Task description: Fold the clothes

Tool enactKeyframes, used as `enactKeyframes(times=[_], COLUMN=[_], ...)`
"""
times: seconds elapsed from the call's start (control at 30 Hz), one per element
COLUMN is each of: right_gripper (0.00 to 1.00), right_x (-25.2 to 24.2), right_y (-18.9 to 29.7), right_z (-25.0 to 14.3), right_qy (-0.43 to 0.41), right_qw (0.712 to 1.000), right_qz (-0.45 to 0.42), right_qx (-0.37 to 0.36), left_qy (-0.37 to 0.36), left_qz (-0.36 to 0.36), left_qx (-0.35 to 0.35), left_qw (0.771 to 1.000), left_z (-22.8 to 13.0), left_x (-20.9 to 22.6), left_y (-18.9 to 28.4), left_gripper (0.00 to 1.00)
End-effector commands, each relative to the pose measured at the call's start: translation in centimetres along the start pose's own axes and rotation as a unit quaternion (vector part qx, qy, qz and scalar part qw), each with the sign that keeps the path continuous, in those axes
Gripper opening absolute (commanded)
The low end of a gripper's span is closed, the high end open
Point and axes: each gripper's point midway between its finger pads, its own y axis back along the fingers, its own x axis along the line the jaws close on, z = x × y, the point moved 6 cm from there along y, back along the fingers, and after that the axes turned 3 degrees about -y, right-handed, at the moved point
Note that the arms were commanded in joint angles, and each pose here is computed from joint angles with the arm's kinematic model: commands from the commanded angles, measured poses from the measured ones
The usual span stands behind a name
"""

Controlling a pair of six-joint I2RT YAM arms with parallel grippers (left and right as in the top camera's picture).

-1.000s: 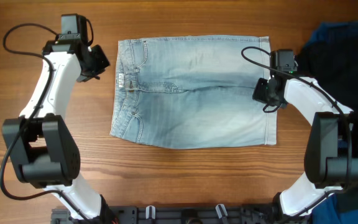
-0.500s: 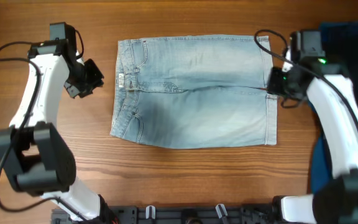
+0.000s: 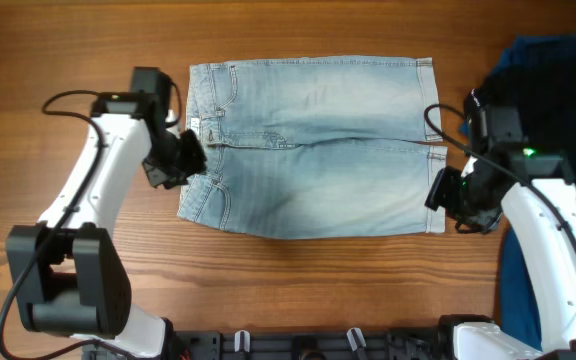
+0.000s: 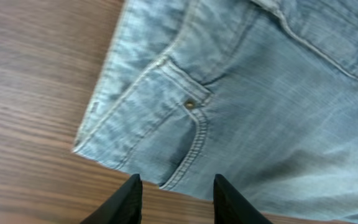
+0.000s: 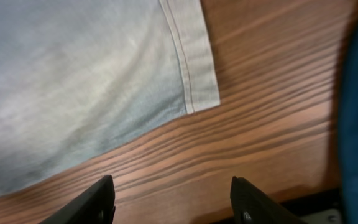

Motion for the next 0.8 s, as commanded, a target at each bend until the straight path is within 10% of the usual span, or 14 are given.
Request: enactKeyframes(times=[0.0,0.37,0.77], right_gripper=[0.58,0.39,0.44], right_x=[0.0,-4.0,-4.6], right_y=[-1.9,-5.8,-8.7], right_z=[-0.5,0.9,1.7], right_qy=[-0.042,-0.104,-0.09], right_qw=[0.999,0.991,0.987], right_qz=[0.014,0.068,0.095], right_qx=[0.015,0.043,0.096], left_qy=[-0.002,-0.001,-0.002], left_qz=[0.004,0.035,0.032], left_qx=[-0.03,-0.05,-0.056], left_qw=[1.0,0.998,0.998], left_z=[0.3,0.8,1.0], left_x=[-0.4,0.3,0.2], left_y=[0.4,0.5,0.5], left_gripper=[0.37,0.37,0.38])
